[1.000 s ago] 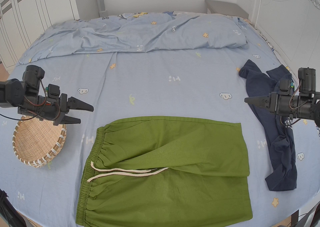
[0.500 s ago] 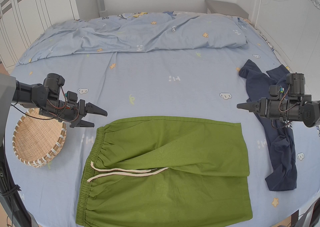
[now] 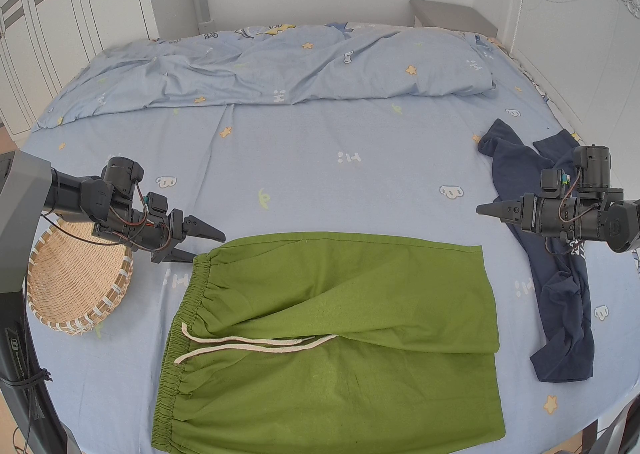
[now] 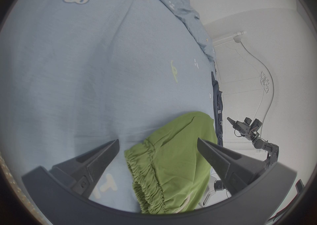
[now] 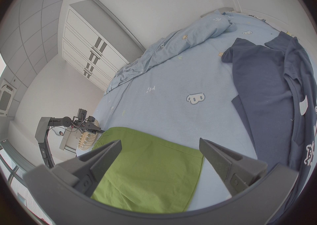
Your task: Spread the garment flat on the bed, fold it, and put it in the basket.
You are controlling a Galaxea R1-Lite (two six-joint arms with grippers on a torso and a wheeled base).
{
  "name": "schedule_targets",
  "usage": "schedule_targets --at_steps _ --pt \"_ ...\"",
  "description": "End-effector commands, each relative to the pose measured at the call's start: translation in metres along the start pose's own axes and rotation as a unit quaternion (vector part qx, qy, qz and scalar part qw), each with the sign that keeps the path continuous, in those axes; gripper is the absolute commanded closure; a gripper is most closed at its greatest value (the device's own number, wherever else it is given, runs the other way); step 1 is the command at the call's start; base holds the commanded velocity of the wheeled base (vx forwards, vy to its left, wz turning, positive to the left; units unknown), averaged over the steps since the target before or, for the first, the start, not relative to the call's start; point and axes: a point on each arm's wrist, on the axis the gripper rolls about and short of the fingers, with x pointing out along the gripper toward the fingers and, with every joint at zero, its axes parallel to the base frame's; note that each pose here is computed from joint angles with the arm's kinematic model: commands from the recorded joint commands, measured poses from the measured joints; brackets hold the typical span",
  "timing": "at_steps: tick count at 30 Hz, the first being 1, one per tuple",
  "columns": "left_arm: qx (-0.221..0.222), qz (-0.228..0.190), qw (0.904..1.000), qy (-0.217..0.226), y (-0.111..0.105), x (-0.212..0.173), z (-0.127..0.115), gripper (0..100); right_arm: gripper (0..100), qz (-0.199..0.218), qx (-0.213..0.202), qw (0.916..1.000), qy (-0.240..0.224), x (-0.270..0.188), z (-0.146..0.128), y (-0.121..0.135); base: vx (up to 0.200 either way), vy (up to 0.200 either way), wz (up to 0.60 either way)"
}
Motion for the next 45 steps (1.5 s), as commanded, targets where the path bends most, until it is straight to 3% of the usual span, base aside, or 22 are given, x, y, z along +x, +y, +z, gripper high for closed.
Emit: schedule_targets --at_steps 1,6,7,23,45 --pt "-0.001 -0.001 1.0000 0.008 0.001 0.008 -0.001 0 0 0.000 0.001 1.0000 0.002 0.002 -0.001 -0.001 0.000 0.000 0.00" --pt "-0.002 -0.002 1.0000 0.009 0.002 0.011 0.001 0 0 -0.001 0.003 1.0000 0.003 0.004 -0.002 -0.004 0.000 0.000 0.00" --pt "-0.002 -0.002 1.0000 0.009 0.002 0.011 0.001 100 0 -0.001 0.005 1.0000 0.006 0.006 -0.002 -0.006 0.000 0.000 0.00" --pt "-0.008 0.003 1.0000 -0.003 0.006 -0.002 0.003 100 0 -0.007 0.033 0.9982 0.050 0.051 -0.020 -0.040 0.000 0.000 0.00" --pt "-0.007 0.004 1.0000 -0.005 0.008 -0.001 0.004 100 0 0.000 0.030 0.9964 0.080 0.076 -0.039 -0.048 0.000 0.000 0.00"
